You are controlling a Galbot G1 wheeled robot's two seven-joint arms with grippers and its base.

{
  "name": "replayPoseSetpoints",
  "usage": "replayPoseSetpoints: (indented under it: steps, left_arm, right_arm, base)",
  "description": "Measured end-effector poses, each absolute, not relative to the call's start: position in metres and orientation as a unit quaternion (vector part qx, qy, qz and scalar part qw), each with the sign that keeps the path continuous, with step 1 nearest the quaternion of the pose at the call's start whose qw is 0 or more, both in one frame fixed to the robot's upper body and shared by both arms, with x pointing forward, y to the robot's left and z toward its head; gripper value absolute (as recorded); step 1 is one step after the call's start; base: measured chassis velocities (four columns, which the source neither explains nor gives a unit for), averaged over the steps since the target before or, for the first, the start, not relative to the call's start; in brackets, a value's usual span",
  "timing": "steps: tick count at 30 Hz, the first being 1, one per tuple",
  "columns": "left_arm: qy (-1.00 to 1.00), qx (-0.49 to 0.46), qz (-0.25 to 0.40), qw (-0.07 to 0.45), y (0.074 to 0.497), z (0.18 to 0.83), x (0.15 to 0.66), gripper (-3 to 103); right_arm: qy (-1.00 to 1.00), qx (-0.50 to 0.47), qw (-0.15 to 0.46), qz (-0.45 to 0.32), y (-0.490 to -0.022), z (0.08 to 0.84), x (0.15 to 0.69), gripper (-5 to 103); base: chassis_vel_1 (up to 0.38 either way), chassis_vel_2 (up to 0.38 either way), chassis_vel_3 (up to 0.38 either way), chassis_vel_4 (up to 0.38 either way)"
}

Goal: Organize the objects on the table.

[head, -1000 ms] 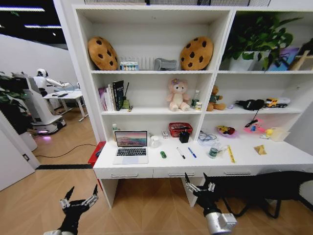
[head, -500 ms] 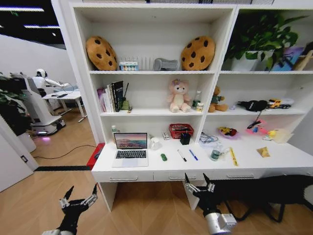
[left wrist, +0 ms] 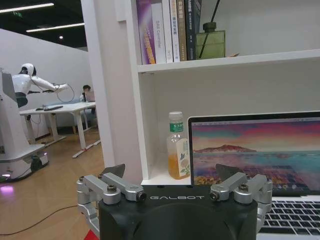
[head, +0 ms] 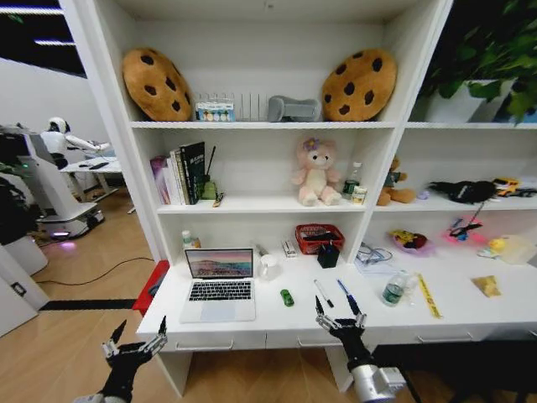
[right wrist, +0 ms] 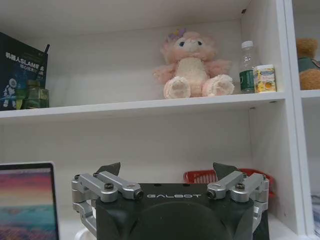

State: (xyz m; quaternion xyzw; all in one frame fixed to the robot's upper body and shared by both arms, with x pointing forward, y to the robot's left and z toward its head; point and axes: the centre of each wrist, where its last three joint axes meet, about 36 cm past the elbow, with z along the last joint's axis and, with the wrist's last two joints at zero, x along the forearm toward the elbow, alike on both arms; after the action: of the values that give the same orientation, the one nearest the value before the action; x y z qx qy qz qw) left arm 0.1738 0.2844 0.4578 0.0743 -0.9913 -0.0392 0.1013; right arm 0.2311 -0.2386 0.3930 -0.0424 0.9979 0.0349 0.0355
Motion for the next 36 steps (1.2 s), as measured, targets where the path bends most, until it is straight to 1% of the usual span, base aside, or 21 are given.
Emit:
replayPoseSetpoints:
  steps: [7, 8, 10, 12, 13, 14, 16, 17, 18, 19, 21, 22, 23, 25, 26, 27, 28, 30, 31, 33, 36]
  left_arm:
    - [-0.991, 0.075, -0.042, 0.100, 0.285, 0.459, 0.174, 100]
    - [-0.991, 0.076, -0.044, 0.097, 0.287, 0.461, 0.174, 96]
    - [-0.992, 0.074, -0.044, 0.092, 0.289, 0.462, 0.174, 80]
    - [-0.992, 0.073, -0.042, 0.090, 0.290, 0.462, 0.174, 80]
    - [-0.993, 0.071, -0.042, 0.086, 0.290, 0.463, 0.174, 76]
    - [-0.993, 0.071, -0.042, 0.086, 0.290, 0.463, 0.174, 76]
    - [-0.994, 0.066, -0.041, 0.079, 0.293, 0.468, 0.176, 64]
    - [-0.994, 0.066, -0.041, 0.079, 0.293, 0.468, 0.176, 64]
    - [-0.995, 0.061, -0.041, 0.073, 0.295, 0.471, 0.178, 54]
    - [-0.995, 0.061, -0.041, 0.073, 0.295, 0.471, 0.178, 54]
    - [-0.996, 0.047, -0.047, 0.062, 0.302, 0.477, 0.183, 42]
    - [-0.996, 0.047, -0.047, 0.062, 0.302, 0.477, 0.183, 42]
    - [-0.996, 0.037, -0.050, 0.058, 0.307, 0.479, 0.188, 37]
    - [-0.997, 0.031, -0.050, 0.058, 0.309, 0.480, 0.190, 37]
    - [-0.997, 0.015, -0.051, 0.059, 0.315, 0.484, 0.197, 26]
    - [-0.997, -0.001, -0.055, 0.061, 0.321, 0.488, 0.205, 21]
    - [-0.997, -0.001, -0.055, 0.061, 0.321, 0.488, 0.205, 21]
    - [-0.996, -0.027, -0.061, 0.063, 0.333, 0.500, 0.225, 10]
    - [-0.996, -0.027, -0.061, 0.063, 0.333, 0.500, 0.225, 10]
    - [-0.995, -0.043, -0.066, 0.061, 0.343, 0.508, 0.247, 2]
    - [-0.993, -0.055, -0.087, 0.058, 0.354, 0.512, 0.265, 0]
  right_arm:
    - [0.997, -0.039, 0.060, 0.027, -0.240, 0.398, 0.234, 100]
    - [0.997, -0.041, 0.061, 0.027, -0.240, 0.401, 0.232, 100]
    - [0.997, -0.042, 0.059, 0.027, -0.240, 0.403, 0.228, 100]
    - [0.997, -0.041, 0.058, 0.028, -0.239, 0.403, 0.227, 100]
    - [0.997, -0.041, 0.057, 0.028, -0.239, 0.403, 0.227, 100]
    - [0.997, -0.041, 0.057, 0.028, -0.239, 0.403, 0.227, 100]
    - [0.997, -0.040, 0.056, 0.029, -0.239, 0.402, 0.226, 100]
    - [0.997, -0.040, 0.056, 0.029, -0.239, 0.402, 0.226, 100]
    - [0.997, -0.040, 0.055, 0.028, -0.239, 0.401, 0.226, 100]
    - [0.997, -0.040, 0.055, 0.028, -0.239, 0.401, 0.226, 100]
    - [0.998, -0.036, 0.052, 0.026, -0.241, 0.400, 0.225, 100]
    - [0.998, -0.036, 0.052, 0.026, -0.241, 0.400, 0.225, 100]
    - [0.998, -0.027, 0.046, 0.026, -0.242, 0.399, 0.222, 100]
    - [0.999, -0.021, 0.039, 0.028, -0.243, 0.398, 0.219, 100]
    - [0.999, -0.012, 0.022, 0.029, -0.246, 0.396, 0.211, 100]
    - [1.000, -0.008, 0.010, 0.024, -0.250, 0.393, 0.205, 100]
    - [1.000, -0.008, 0.010, 0.024, -0.250, 0.393, 0.205, 100]
    - [1.000, -0.001, -0.006, 0.010, -0.257, 0.383, 0.197, 100]
    - [1.000, -0.001, -0.006, 0.010, -0.257, 0.383, 0.197, 100]
    - [1.000, 0.010, -0.013, 0.007, -0.261, 0.377, 0.192, 100]
    - [1.000, 0.017, -0.015, 0.008, -0.262, 0.375, 0.189, 100]
  base:
    - [-0.291, 0.303, 0.287, -0.272]
    - [-0.217, 0.169, 0.050, -0.172]
    - [-0.087, 0.062, -0.003, -0.011]
    - [-0.027, 0.031, -0.008, 0.013]
    - [0.024, -0.051, 0.002, 0.066]
    - [0.024, -0.051, 0.002, 0.066]
    - [0.050, -0.079, -0.065, 0.063]
    - [0.049, -0.107, -0.065, 0.054]
    - [0.059, -0.112, -0.084, 0.039]
    - [0.059, -0.112, -0.084, 0.039]
    - [0.029, -0.023, -0.026, 0.019]
    - [0.000, 0.000, 0.000, 0.000]
    - [0.000, 0.000, 0.000, 0.000]
    - [0.000, 0.000, 0.000, 0.000]
    - [0.000, 0.000, 0.000, 0.000]
    - [0.000, 0.000, 0.000, 0.000]
    - [0.000, 0.000, 0.000, 0.000]
    - [0.000, 0.000, 0.000, 0.000]
    - [0.000, 0.000, 0.000, 0.000]
    - [0.000, 0.000, 0.000, 0.000]
    - [0.000, 0.000, 0.000, 0.000]
